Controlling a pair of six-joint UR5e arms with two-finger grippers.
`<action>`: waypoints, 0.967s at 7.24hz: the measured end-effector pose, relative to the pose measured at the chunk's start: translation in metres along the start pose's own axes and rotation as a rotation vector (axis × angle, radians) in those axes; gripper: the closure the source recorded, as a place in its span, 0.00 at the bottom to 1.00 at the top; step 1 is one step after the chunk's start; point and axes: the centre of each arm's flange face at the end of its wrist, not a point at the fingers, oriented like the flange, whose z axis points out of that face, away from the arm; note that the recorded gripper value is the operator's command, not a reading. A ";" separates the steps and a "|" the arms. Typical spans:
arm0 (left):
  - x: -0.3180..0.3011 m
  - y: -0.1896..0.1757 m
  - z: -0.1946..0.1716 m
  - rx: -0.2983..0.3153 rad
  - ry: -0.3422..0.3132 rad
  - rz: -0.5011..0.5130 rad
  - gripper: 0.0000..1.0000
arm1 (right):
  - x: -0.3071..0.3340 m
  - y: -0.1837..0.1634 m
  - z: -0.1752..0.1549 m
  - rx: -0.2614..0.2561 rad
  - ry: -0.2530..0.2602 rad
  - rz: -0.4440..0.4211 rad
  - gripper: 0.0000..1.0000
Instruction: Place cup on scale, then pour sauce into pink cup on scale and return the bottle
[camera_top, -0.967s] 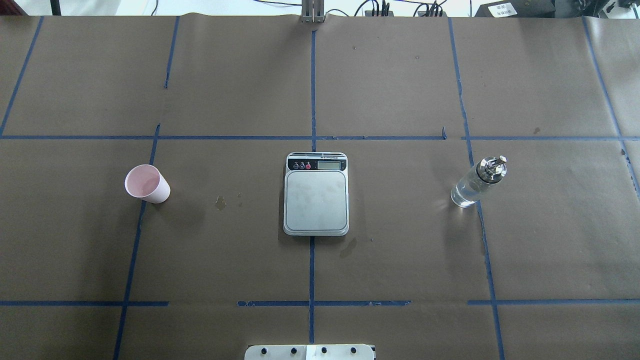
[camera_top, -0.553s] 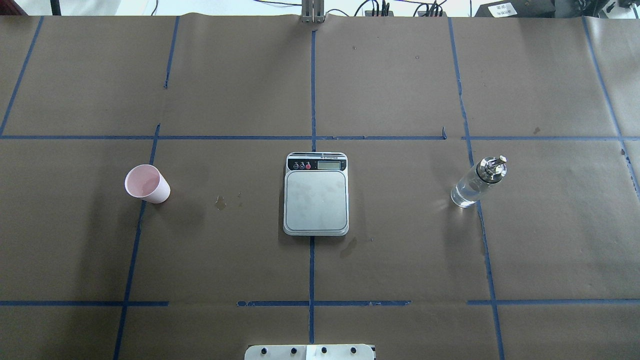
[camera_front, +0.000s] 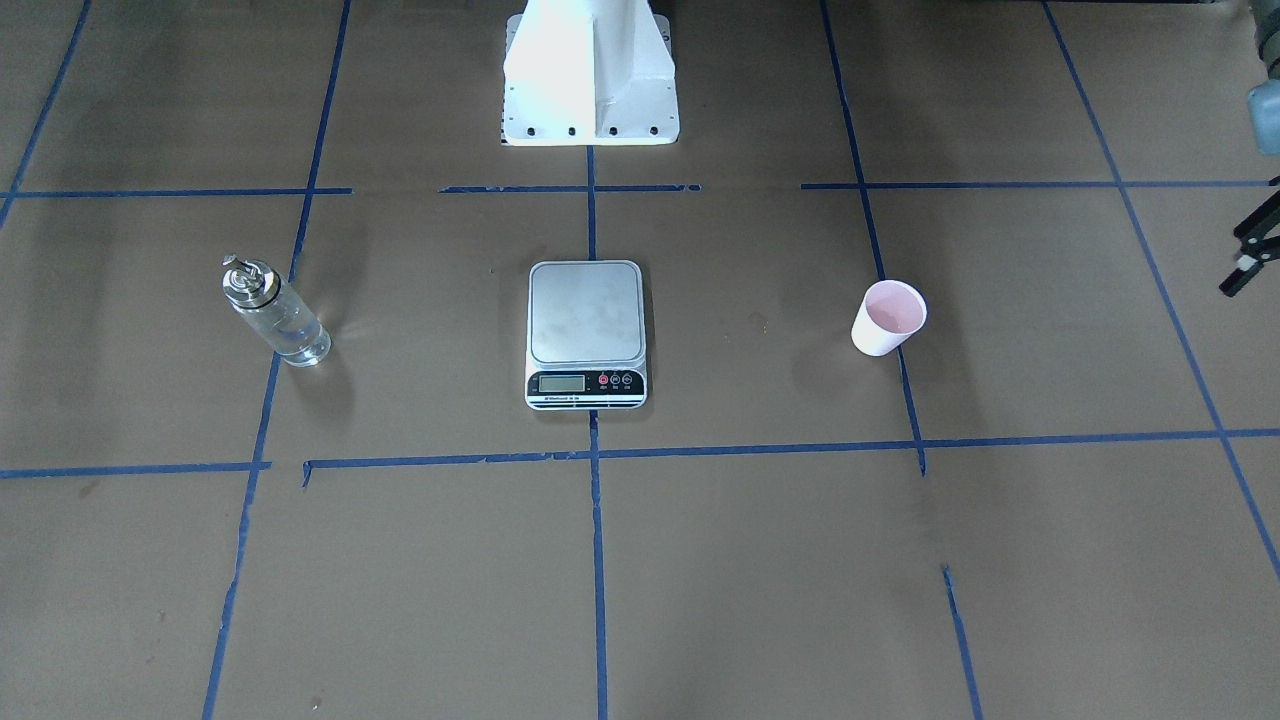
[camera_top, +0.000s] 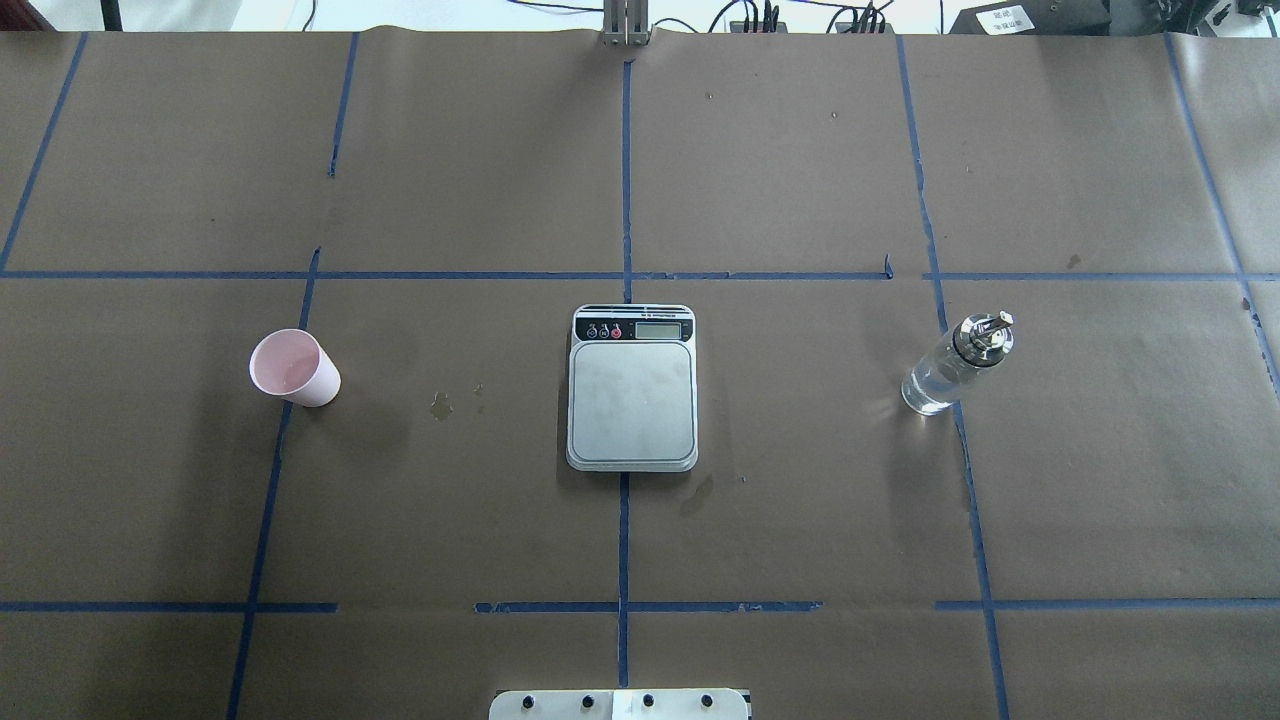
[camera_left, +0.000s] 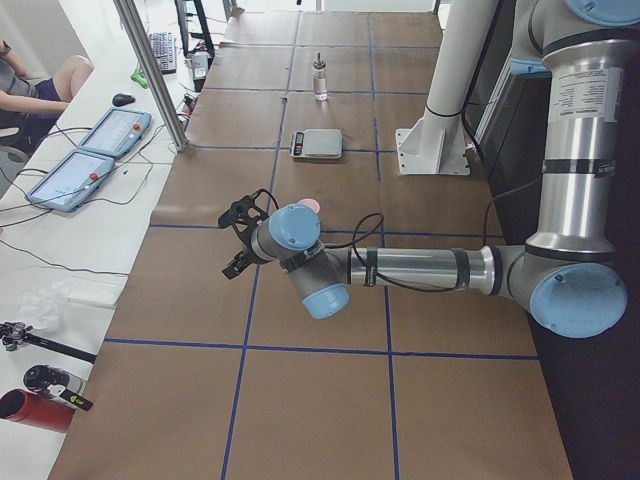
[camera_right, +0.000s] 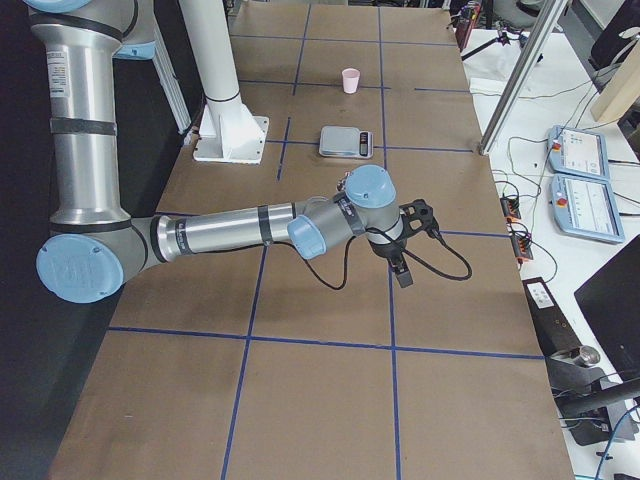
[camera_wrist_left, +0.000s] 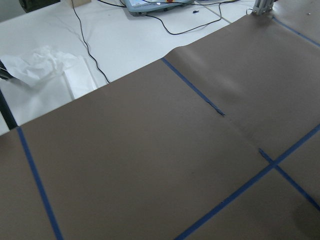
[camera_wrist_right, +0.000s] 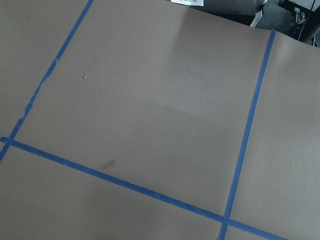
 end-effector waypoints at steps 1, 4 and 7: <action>0.028 -0.002 0.023 0.002 -0.006 -0.079 0.00 | 0.000 0.000 0.002 -0.003 -0.001 0.004 0.00; 0.120 0.015 0.096 -0.016 -0.061 -0.318 0.15 | 0.001 0.002 0.005 -0.010 -0.002 0.013 0.00; 0.186 0.032 0.135 -0.070 -0.155 -0.445 0.41 | 0.002 0.004 0.007 -0.015 0.000 0.020 0.00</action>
